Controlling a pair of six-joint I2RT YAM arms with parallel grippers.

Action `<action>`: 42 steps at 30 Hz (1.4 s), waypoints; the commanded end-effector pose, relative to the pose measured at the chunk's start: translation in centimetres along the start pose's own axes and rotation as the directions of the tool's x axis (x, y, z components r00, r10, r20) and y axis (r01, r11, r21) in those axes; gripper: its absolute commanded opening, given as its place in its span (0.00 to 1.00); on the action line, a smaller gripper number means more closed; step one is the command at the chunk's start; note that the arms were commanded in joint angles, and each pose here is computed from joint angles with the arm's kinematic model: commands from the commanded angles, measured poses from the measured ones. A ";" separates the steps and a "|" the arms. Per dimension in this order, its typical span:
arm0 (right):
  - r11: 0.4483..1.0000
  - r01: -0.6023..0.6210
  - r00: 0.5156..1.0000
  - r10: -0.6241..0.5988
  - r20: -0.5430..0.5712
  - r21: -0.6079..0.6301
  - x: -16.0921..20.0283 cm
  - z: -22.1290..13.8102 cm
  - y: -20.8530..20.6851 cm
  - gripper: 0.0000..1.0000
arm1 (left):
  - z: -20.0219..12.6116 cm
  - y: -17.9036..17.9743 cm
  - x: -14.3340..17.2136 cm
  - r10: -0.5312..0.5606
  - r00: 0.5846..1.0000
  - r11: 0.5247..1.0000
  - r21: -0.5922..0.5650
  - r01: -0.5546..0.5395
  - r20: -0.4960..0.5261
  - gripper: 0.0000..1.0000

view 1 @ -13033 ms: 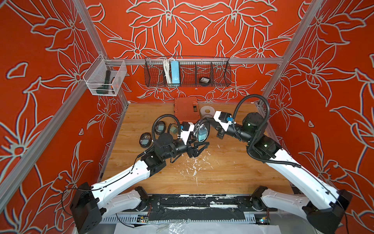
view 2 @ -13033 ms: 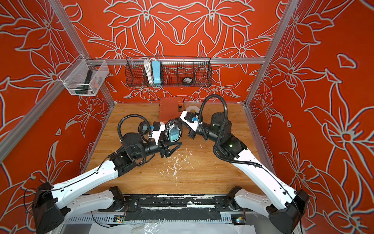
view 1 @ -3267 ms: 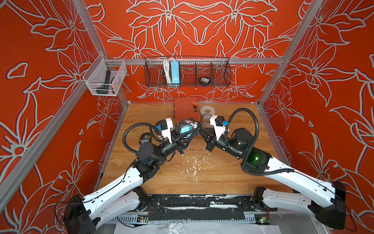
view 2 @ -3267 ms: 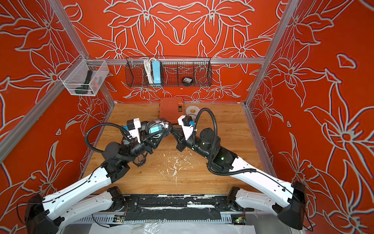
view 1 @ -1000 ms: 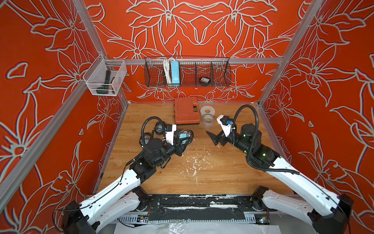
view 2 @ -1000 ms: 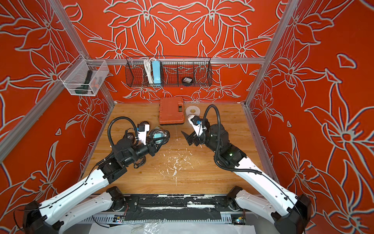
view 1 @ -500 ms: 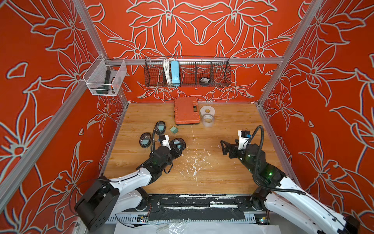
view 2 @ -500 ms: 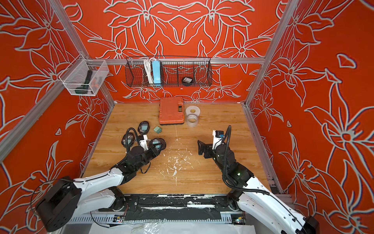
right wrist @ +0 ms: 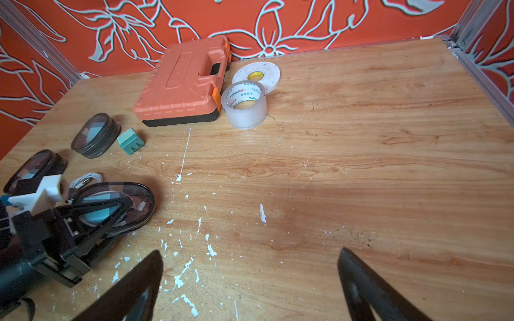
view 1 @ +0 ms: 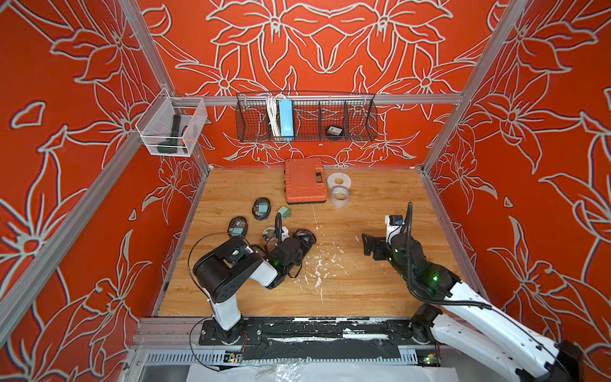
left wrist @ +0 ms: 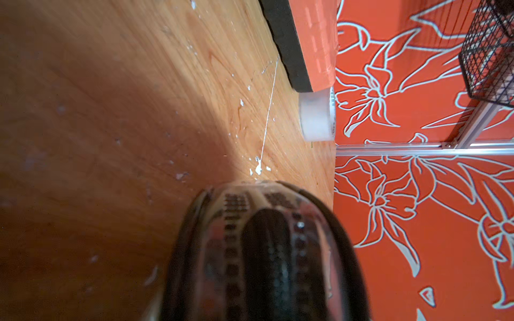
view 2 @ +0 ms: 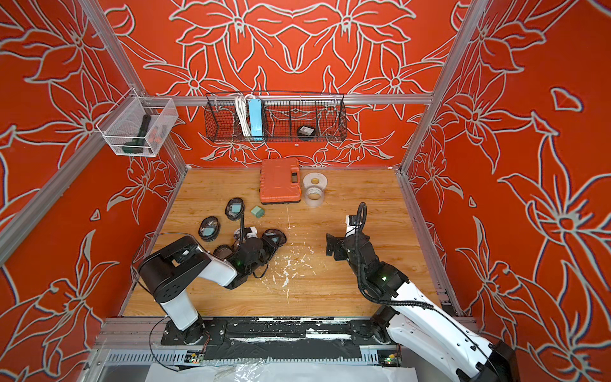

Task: Pack away charging kits
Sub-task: Place the storage bag at the center of the board.

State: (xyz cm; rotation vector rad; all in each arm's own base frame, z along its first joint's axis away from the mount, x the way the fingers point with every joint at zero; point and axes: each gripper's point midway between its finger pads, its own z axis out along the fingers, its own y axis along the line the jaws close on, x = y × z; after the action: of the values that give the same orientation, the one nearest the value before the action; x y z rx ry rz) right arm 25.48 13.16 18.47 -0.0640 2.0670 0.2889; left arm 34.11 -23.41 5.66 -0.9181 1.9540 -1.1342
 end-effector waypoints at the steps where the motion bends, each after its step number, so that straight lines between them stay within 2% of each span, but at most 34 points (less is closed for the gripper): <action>1: 0.999 0.006 0.999 -0.008 0.032 0.038 -1.2 -0.6 -0.7 0.98 | 0.5 -0.6 -1.2 -0.071 0.993 0.997 0.001 0.071 0.098 0.00; 9: 1.000 0.023 0.999 -0.023 0.040 -0.005 -1.5 -0.8 0.0 0.98 | 3.9 0.1 -0.7 -0.094 0.988 0.991 -0.083 0.105 0.119 0.01; 17: 1.000 0.027 0.999 -0.026 0.042 -0.006 -1.4 -1.1 -0.2 0.98 | 7.1 0.2 0.2 -0.084 0.990 0.986 -0.134 0.099 0.110 0.08; 19: 1.000 0.022 0.999 -0.021 0.048 -0.014 -1.5 -1.3 -0.1 0.98 | 7.9 0.0 0.5 -0.072 0.992 0.985 -0.150 0.087 0.102 0.13; 20: 1.000 0.021 0.999 -0.020 0.051 -0.021 -1.5 -1.4 0.0 0.98 | 8.2 -0.2 0.6 -0.065 0.993 0.986 -0.149 0.079 0.098 0.20; 21: 0.999 0.019 0.998 -0.017 0.053 -0.027 -1.6 -1.4 0.1 0.98 | 8.3 -0.5 0.6 -0.051 0.994 0.987 -0.149 0.065 0.097 0.32; 22: 0.999 0.018 0.998 -0.017 0.053 -0.034 -1.6 -1.5 0.1 0.98 | 8.2 -0.9 0.6 -0.031 0.994 0.987 -0.156 0.047 0.107 0.52; 23: 0.999 0.017 0.998 -0.015 0.054 -0.037 -1.6 -1.5 0.2 0.98 | 8.0 -1.1 0.5 -0.011 0.992 0.983 -0.180 0.033 0.123 0.98; 25: 0.999 0.016 0.999 -0.014 0.050 -0.044 -1.5 -1.5 0.3 0.98 | 7.3 -1.5 0.3 0.023 0.989 0.978 -0.211 0.008 0.146 1.00; 31: 0.999 0.000 0.999 0.002 0.037 -0.044 -1.5 -1.2 0.5 0.98 | 4.5 -0.9 -0.4 -0.017 0.987 0.960 -0.275 0.061 0.159 1.00; 36: 0.998 -0.061 0.997 0.061 0.040 0.003 -1.3 -1.5 -0.6 0.98 | 0.2 -1.3 -1.8 -0.016 0.984 0.921 -0.380 0.083 0.177 1.00; 42: 0.987 -0.160 0.984 0.162 0.070 -0.031 -1.7 -2.6 -0.7 0.98 | -5.6 -0.9 -3.6 -0.074 0.975 0.886 -0.435 0.161 0.210 1.00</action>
State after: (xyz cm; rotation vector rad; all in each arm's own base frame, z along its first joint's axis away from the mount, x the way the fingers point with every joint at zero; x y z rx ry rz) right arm 24.42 12.55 20.45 -0.0020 2.0119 0.3765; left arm 34.44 -22.03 11.19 -1.2636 2.0102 -0.8025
